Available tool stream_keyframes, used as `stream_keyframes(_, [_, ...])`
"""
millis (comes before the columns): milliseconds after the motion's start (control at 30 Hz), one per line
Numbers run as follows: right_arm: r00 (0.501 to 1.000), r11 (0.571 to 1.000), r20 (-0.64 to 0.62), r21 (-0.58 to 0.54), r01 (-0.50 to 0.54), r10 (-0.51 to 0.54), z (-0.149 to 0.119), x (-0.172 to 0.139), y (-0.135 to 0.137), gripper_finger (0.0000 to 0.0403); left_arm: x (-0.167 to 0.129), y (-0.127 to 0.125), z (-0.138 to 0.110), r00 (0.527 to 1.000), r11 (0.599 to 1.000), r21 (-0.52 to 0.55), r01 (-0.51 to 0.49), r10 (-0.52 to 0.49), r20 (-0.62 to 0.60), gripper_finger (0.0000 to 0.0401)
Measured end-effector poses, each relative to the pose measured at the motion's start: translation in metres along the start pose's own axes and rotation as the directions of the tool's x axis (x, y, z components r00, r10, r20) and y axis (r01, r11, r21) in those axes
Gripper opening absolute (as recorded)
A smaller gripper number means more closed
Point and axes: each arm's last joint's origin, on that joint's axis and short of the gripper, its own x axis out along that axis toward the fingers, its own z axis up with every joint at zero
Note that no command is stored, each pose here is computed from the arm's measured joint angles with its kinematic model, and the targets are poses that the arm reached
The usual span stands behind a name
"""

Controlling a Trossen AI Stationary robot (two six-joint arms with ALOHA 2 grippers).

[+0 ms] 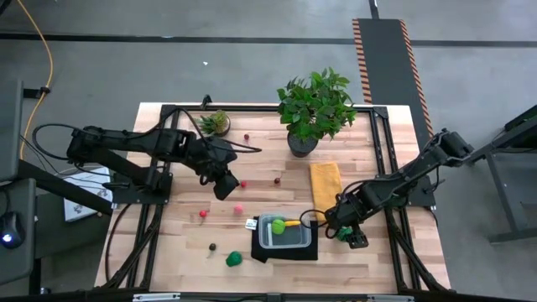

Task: Pick and placing Produce into tupperware
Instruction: Put the watermelon into the transparent bin

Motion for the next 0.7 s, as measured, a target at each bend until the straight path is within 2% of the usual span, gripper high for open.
stream_keyframes(300, [1.000,1.000,0.007,-0.002,-0.003,0.003,0.001,0.000,0.000,0.0328,0.000,0.000,0.000,1.000,1.000,0.000,0.000,0.000,0.000,0.0042])
stream_keyframes(700, [0.994,0.999,0.102,0.038,-0.038,0.034,0.010,-0.001,0.004,0.0328,0.000,0.000,0.000,1.000,1.000,0.000,0.000,0.000,0.000,0.0042])
